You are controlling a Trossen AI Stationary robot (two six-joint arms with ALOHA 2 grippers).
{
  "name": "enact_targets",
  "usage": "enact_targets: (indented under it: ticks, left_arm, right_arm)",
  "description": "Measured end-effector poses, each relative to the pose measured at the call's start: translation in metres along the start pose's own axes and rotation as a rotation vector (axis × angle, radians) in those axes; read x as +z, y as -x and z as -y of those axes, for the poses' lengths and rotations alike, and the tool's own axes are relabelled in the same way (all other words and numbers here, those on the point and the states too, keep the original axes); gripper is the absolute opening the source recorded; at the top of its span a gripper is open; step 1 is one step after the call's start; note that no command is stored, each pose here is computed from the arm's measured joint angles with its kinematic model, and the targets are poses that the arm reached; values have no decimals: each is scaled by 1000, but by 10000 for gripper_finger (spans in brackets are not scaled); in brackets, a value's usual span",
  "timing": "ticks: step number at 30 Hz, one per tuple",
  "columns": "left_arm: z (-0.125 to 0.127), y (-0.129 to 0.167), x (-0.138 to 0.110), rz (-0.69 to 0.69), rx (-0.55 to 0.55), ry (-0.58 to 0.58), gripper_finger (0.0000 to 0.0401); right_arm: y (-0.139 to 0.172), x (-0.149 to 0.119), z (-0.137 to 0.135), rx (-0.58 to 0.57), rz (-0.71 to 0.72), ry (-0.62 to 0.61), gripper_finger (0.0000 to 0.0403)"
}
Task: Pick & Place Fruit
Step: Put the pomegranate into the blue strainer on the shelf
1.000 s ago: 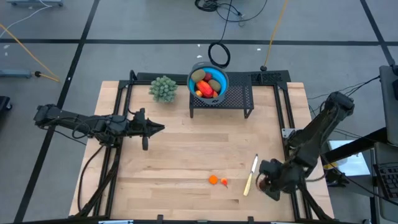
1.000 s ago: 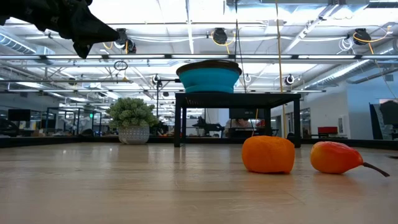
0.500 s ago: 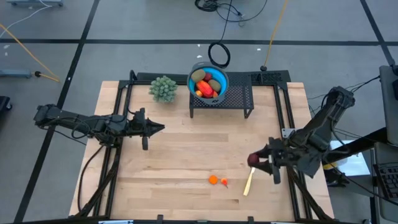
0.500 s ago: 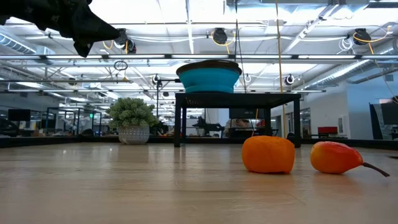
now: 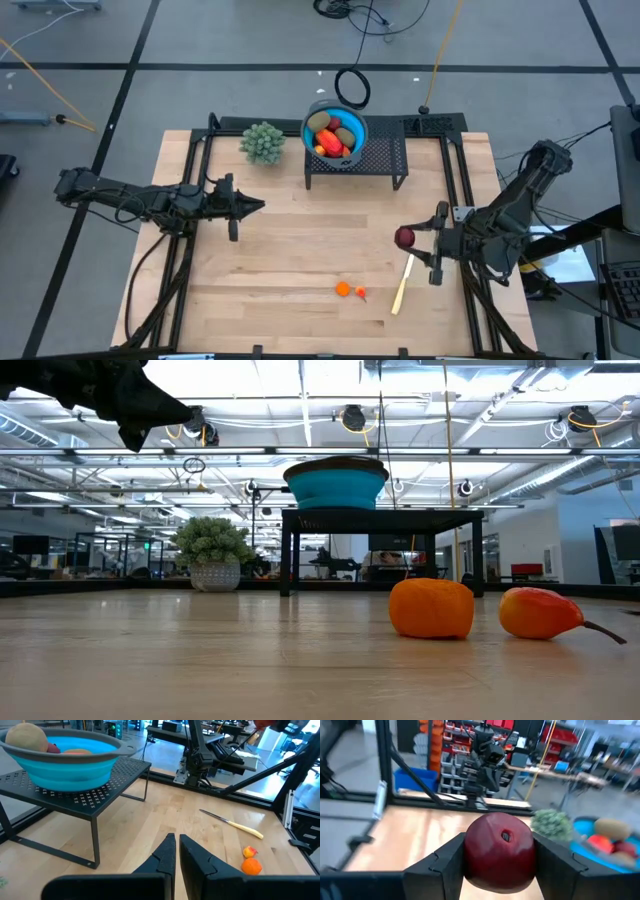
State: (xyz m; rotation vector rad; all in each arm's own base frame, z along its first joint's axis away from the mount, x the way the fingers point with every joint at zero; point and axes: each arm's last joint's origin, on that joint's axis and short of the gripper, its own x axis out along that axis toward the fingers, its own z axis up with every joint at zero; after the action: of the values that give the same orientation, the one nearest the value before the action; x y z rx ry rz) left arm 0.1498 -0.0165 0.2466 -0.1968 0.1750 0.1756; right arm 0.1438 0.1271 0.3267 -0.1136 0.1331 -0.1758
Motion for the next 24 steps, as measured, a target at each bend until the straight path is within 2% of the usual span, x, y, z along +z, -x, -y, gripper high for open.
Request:
enact_targets:
  ticks: [8,11,21,24]
  left_arm:
    - [0,0,0,0,0,1,21]
    - [0,0,0,0,0,2,21]
    - [0,0,0,0,0,3,21]
    - [0,0,0,0,0,5,21]
  right_arm:
    - [-8,3,6,-50,0,330,193]
    - [-11,3,9,-68,-9,412,193]
    - [-15,3,12,-91,-17,417,194]
    - [-16,5,14,-104,-2,313,194]
